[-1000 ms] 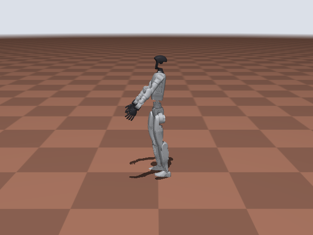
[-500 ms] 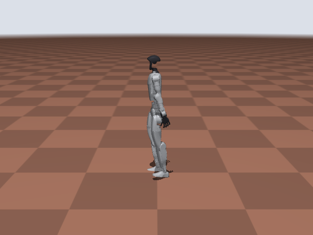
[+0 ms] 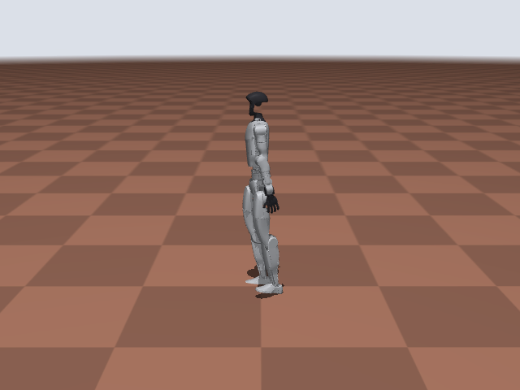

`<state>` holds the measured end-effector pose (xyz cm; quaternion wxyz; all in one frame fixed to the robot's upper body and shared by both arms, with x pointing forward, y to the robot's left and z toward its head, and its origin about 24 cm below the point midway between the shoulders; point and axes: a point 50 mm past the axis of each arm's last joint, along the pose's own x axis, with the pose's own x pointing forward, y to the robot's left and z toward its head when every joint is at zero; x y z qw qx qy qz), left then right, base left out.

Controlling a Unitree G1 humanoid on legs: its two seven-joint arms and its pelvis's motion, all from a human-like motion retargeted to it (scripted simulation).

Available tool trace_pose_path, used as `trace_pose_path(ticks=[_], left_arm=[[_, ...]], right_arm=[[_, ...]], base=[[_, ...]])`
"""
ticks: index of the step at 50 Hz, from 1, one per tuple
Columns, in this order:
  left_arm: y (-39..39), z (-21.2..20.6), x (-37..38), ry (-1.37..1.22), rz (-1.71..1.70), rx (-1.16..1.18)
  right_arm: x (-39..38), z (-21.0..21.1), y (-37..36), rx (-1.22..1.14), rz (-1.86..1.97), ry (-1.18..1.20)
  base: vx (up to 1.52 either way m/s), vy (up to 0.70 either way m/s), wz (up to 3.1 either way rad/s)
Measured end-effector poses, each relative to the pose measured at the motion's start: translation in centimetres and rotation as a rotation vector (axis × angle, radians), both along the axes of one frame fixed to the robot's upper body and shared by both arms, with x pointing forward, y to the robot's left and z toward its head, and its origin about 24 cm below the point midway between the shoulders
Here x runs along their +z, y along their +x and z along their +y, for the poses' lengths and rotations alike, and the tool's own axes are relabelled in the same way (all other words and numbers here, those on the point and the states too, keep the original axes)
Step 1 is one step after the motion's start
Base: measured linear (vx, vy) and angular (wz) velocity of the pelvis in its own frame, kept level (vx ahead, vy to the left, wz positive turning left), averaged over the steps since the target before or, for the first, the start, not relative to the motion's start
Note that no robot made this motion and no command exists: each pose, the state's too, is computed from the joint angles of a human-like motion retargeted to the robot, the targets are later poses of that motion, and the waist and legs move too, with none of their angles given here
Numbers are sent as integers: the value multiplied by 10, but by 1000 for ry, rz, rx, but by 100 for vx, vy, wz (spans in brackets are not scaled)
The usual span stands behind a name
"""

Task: In place motions

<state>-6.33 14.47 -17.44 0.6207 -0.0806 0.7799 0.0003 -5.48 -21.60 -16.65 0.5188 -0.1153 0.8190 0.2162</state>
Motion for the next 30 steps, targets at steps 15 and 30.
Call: trace_pose_path(ticks=[15, 30], left_arm=[[178, 62, 15, 178, -352, 204], [438, 66, 219, 161, -1196, 211]], right_arm=[[5, 38, 160, -389, -385, 149], [193, 128, 419, -261, -1149, 636]], base=[[-7, 1, -14], [1, -1, -1]])
